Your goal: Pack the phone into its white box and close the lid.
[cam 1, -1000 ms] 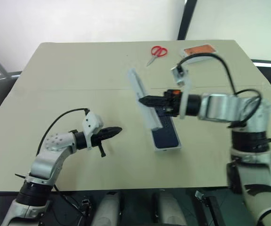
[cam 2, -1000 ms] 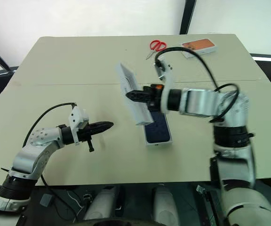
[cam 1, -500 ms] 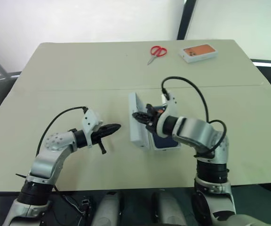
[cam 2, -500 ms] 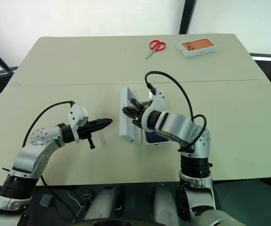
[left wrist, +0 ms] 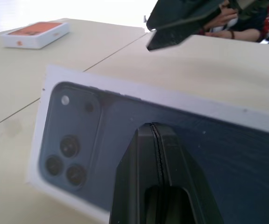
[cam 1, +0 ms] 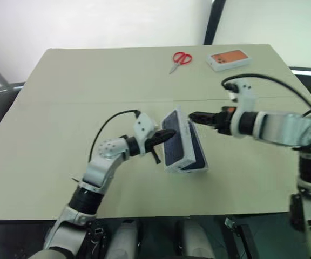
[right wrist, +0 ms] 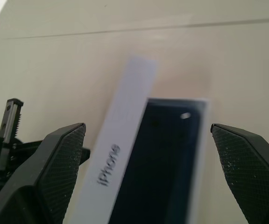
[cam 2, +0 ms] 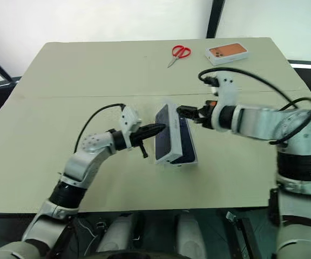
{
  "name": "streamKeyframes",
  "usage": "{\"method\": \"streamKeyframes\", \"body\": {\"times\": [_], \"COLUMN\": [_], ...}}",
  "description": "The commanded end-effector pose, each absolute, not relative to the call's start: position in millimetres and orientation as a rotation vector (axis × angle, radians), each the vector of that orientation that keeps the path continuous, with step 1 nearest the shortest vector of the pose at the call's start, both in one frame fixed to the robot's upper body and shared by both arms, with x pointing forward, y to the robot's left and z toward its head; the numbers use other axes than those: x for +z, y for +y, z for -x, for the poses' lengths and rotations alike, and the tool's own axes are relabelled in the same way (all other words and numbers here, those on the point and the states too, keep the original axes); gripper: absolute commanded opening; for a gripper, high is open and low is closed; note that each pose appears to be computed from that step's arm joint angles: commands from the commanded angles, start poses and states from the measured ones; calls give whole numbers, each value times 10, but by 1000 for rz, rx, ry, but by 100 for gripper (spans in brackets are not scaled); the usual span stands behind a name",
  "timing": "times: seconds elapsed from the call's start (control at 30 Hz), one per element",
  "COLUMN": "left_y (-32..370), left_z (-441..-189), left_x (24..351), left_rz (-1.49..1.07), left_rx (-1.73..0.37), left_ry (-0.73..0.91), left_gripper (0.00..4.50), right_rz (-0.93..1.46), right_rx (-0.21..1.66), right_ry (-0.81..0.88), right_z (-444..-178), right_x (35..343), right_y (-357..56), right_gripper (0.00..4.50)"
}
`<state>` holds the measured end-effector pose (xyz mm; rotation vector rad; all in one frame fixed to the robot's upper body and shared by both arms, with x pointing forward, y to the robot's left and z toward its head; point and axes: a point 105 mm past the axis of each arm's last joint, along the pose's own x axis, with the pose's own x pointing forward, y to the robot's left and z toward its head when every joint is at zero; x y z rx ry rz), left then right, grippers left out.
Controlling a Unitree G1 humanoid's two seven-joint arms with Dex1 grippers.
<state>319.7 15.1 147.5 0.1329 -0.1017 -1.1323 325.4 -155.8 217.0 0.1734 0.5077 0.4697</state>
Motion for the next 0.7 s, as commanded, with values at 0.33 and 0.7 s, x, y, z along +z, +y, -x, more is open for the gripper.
{"method": "streamKeyframes", "body": {"times": [0.33,0.7], "left_y": [535,952], "left_z": [-3248,-3228], "left_x": [1748,1243], "left_rz": [-70,-310], "left_rx": [-1022,-971], "left_ry": [-136,192], "left_gripper": [0,0], "right_rz": [389,715], "right_rx": [492,688], "right_ry": [355,342], "right_z": [-3324,-3197], "right_x": [2045,1766], "right_y": [-1798,-1649], "right_gripper": [447,53]}}
